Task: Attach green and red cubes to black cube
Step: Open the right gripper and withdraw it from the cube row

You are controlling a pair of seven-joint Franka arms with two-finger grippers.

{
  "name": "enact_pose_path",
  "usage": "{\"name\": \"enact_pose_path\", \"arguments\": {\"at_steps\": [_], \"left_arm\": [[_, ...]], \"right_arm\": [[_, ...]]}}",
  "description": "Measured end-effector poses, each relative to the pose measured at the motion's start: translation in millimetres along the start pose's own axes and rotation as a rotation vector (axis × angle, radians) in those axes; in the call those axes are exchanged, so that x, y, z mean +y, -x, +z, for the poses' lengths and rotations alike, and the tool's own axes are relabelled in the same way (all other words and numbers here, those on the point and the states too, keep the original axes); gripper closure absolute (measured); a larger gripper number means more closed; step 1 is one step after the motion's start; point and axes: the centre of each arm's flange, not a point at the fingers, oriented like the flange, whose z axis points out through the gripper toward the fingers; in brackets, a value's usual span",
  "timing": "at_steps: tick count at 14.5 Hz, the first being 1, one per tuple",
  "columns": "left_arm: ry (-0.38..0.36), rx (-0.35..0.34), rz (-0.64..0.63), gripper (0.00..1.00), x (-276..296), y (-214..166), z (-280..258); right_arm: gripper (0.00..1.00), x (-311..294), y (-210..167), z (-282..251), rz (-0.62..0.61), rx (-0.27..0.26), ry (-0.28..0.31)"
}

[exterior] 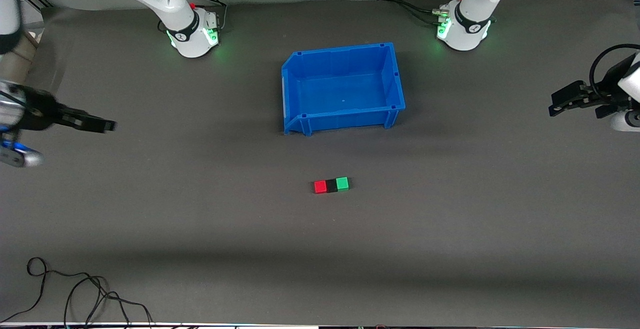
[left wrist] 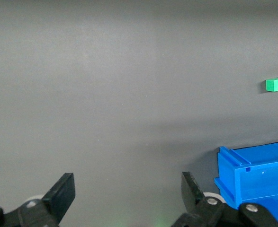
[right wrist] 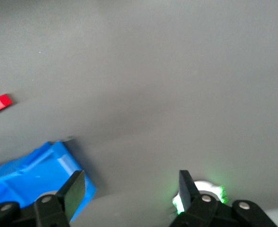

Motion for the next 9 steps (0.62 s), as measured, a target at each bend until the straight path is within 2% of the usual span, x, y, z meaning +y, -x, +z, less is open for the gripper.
{"name": "enact_pose_path", "arguments": {"at_steps": [4,5,9], "left_arm": [[0.000,0.007,0.006,0.00,3,0,-1],[-0.001,0.009,0.009,0.00,5,-1,-1],[-0.004,0.018,-0.002,0.00,4,-2,-2]], "right_arm": [[0.11,8,-1,2,-0.100,0.147,0.046],[0.11,2,1,9,-0.117,0.171,0.050],[0.08,-5,9,21,-0.144,0.189,0.051]]}}
